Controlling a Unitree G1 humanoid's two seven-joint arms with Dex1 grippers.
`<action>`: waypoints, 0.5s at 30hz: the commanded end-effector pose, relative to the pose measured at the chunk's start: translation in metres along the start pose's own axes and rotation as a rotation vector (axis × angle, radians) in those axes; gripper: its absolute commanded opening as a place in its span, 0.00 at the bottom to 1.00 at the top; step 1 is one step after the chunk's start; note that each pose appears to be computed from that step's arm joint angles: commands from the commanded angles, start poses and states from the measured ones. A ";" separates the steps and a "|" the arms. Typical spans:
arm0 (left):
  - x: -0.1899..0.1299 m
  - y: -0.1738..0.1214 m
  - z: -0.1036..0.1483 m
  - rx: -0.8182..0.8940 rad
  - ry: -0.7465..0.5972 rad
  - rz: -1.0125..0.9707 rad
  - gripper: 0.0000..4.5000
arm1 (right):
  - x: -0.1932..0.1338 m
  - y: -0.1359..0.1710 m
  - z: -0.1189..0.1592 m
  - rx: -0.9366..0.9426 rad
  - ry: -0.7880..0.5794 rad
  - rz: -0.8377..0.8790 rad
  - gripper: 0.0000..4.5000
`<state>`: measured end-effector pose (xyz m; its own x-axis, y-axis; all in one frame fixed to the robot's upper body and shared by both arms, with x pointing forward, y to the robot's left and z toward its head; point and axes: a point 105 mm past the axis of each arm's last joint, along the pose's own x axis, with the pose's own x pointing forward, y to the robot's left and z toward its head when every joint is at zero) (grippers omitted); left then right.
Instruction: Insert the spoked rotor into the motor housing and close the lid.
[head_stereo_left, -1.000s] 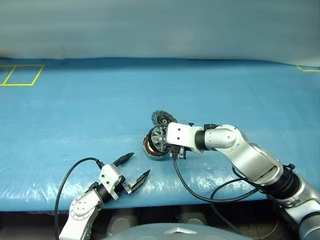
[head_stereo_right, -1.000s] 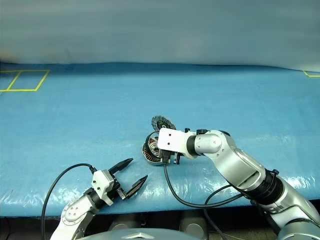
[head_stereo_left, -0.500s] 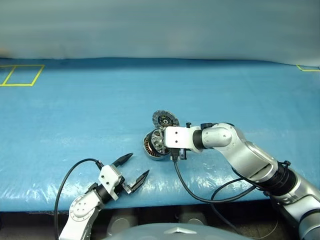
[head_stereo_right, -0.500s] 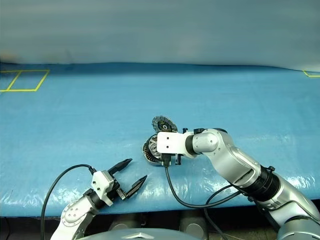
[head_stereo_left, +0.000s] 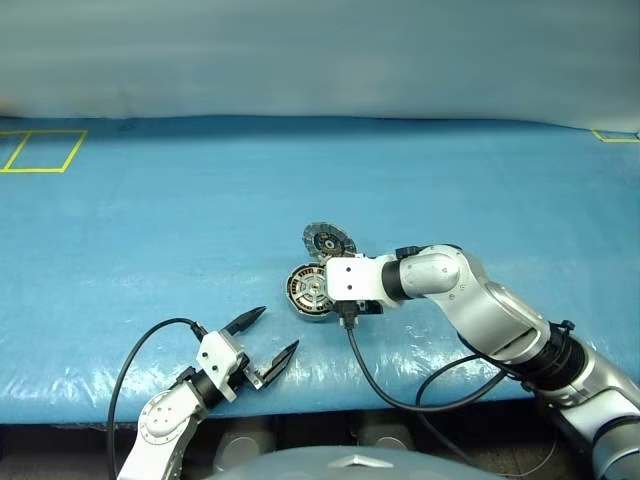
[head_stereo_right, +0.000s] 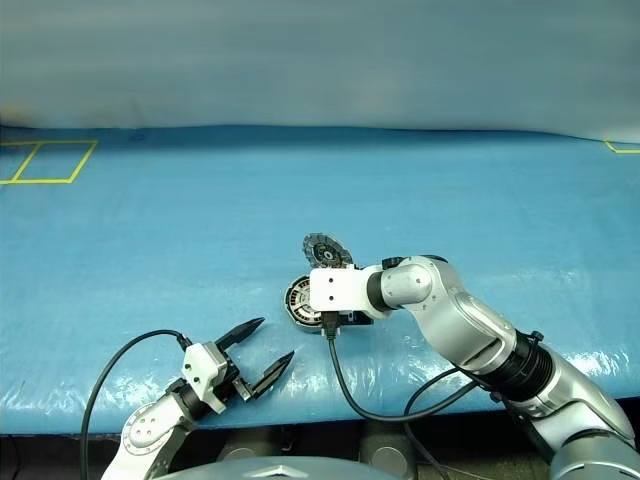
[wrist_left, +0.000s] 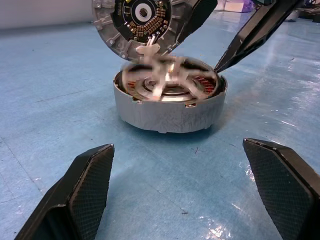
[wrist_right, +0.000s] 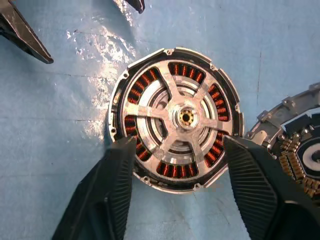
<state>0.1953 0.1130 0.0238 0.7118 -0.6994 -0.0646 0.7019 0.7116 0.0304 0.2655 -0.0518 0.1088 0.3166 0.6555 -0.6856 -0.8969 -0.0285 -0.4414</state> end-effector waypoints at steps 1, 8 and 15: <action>0.001 -0.003 0.007 0.014 -0.032 -0.008 1.00 | -0.011 -0.014 0.012 -0.020 -0.038 -0.067 0.87; 0.001 -0.003 0.009 0.012 -0.032 -0.006 1.00 | -0.025 -0.020 0.031 0.132 -0.183 -0.112 0.90; 0.002 -0.003 0.011 0.013 -0.039 -0.009 1.00 | -0.021 -0.023 0.055 0.332 -0.399 -0.151 0.40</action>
<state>0.1943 0.1132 0.0229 0.7119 -0.6988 -0.0696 0.7017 0.7119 0.0285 0.2641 -0.0268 0.1364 0.3572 0.8168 -0.4530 -0.9280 0.2553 -0.2713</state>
